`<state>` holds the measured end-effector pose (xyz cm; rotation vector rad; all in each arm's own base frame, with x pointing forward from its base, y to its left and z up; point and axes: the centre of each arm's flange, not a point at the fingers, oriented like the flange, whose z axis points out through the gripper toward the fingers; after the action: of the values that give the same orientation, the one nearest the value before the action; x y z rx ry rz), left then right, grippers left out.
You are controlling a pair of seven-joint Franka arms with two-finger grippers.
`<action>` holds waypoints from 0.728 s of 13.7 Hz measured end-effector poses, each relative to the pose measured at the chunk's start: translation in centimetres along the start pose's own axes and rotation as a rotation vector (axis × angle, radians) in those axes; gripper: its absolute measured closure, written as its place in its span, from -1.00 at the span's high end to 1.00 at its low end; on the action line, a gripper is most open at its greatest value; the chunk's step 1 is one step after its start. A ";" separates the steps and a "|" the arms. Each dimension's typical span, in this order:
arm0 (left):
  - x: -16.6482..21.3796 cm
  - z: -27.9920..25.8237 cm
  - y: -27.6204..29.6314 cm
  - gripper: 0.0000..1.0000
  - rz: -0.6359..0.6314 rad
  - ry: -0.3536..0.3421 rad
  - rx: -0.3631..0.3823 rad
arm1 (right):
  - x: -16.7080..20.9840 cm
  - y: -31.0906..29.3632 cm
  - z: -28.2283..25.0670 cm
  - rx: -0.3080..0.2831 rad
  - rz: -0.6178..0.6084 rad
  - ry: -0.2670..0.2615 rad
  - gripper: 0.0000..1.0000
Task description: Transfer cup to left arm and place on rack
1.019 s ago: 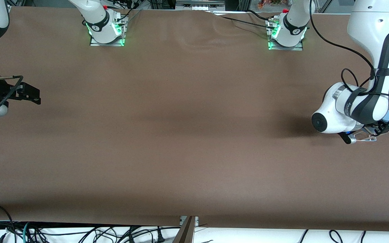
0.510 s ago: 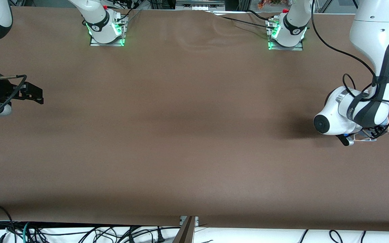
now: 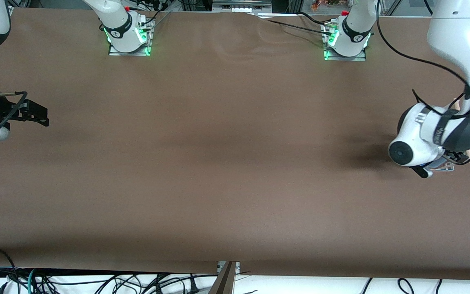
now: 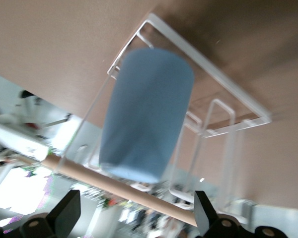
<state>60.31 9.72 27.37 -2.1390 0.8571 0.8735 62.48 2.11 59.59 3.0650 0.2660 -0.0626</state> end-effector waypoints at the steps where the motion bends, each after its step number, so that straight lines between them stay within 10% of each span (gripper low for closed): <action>1: -1.2 -1.4 -0.6 1.00 -0.049 0.045 -0.065 | 0.0 -0.1 0.0 0.000 -0.001 0.000 1.00; 10: -12.6 -18.6 -4.8 1.00 -0.482 0.560 -0.644 | 0.0 -0.1 0.0 0.003 -0.001 0.000 1.00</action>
<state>63.03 2.23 48.93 -3.0567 0.2645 0.3057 62.48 2.21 59.56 3.0683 0.2683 -0.0627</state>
